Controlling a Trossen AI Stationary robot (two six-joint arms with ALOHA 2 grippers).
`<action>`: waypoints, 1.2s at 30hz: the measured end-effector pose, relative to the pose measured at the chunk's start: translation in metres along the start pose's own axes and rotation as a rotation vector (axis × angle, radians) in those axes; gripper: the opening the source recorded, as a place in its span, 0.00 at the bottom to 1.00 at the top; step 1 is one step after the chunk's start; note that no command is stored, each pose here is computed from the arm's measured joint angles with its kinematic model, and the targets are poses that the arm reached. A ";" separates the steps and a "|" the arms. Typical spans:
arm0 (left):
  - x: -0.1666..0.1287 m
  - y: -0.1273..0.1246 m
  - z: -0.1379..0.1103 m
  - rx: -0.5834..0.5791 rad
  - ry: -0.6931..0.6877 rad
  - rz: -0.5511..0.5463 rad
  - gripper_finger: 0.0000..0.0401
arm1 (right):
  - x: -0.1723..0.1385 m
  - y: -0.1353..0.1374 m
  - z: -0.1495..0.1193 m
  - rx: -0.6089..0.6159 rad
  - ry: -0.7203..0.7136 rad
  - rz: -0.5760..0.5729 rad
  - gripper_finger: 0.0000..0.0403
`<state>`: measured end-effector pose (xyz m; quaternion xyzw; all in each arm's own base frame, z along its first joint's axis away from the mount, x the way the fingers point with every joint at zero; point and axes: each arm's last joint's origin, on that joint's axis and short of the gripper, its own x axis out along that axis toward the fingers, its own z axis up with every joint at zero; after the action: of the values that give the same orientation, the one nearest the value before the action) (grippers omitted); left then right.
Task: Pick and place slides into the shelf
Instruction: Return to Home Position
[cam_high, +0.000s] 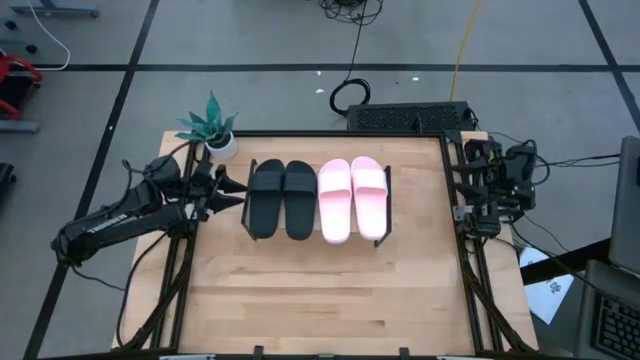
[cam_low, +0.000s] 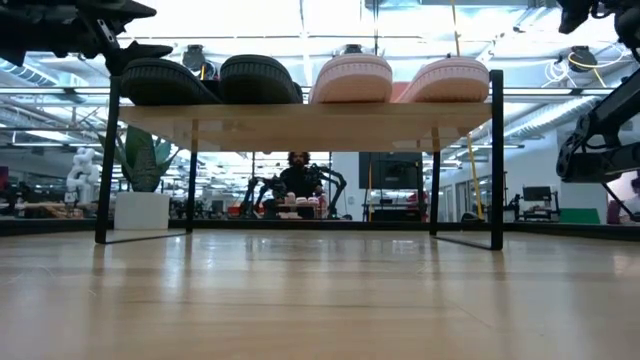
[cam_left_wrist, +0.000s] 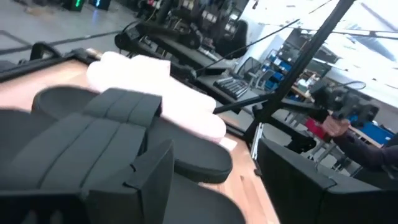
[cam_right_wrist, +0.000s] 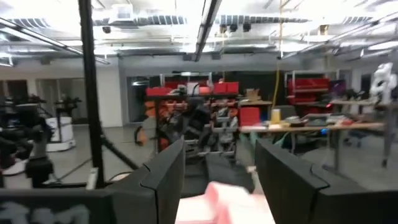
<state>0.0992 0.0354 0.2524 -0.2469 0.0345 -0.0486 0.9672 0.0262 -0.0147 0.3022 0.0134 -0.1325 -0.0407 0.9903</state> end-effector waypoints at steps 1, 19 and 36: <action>0.000 0.000 0.001 0.007 -0.009 -0.006 0.57 | -0.001 0.003 -0.003 0.019 0.004 0.007 0.45; 0.000 -0.003 0.004 0.015 -0.024 -0.037 0.57 | -0.001 0.064 -0.060 0.196 -0.035 0.044 0.45; 0.002 -0.010 0.002 0.088 0.021 -0.167 0.57 | 0.077 0.048 -0.105 0.286 -0.020 0.008 0.45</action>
<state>0.1004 0.0270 0.2587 -0.2055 0.0218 -0.1333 0.9693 0.1315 0.0281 0.2225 0.1536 -0.1466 -0.0178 0.9770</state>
